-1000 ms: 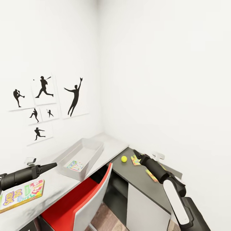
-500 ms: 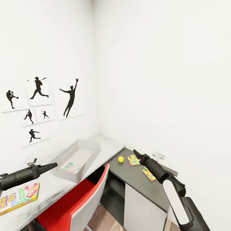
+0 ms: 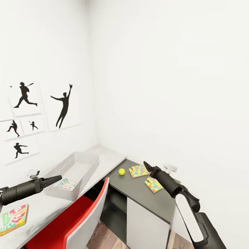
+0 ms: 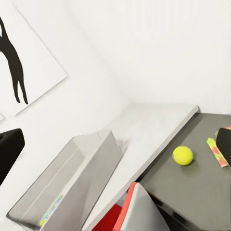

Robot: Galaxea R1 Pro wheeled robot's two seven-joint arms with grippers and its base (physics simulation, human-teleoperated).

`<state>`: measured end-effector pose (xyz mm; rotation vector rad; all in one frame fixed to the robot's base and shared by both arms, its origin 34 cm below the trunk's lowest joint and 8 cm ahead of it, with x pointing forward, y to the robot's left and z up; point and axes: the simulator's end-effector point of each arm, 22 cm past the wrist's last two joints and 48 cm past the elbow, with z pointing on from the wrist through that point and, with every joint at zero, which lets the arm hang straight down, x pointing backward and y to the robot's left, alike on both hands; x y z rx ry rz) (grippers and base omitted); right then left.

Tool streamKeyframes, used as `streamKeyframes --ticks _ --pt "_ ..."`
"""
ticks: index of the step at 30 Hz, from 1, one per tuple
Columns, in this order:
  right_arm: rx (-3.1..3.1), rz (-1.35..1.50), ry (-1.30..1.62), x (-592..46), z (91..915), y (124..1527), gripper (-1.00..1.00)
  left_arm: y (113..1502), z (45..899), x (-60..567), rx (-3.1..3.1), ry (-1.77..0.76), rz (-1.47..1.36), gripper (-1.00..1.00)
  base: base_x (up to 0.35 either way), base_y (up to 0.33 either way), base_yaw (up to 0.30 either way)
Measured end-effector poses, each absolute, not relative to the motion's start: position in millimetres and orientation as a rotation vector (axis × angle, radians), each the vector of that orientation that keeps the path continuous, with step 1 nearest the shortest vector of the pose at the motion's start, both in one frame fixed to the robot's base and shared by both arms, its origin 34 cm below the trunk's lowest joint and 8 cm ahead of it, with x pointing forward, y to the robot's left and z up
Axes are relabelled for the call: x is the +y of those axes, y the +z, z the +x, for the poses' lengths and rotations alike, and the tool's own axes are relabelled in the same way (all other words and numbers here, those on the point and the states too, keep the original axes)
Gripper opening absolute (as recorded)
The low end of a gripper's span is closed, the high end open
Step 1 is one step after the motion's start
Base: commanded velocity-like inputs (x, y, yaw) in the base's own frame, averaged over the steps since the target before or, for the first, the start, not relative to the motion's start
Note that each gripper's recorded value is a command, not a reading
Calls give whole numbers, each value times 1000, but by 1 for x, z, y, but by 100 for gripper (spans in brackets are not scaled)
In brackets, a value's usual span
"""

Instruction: Put all the toys in the child's room - the three board games (two on the bed and one on the table), the two jigsaw puzzles on the table, and the tennis ball on the table - inside the toy box on the table in the child's room.

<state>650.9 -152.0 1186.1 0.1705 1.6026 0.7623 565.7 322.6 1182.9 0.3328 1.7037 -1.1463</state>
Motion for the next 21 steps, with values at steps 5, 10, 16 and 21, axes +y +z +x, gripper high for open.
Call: streamKeyframes --ticks 5,10,16,21 --pt "1603 171 761 -153 651 1186 100 1183 566 323 1705 -1144 333 100 0 0 -279" --pt "1603 173 762 -153 651 1186 100 1184 565 323 1702 -1146 334 100 0 0 -281" --pt "1606 180 764 -156 652 1184 100 1185 565 323 1703 -1147 335 100 0 0 -281" --pt "1636 195 758 -158 654 1169 100 1185 565 325 1705 -1144 332 100 0 0 -281"
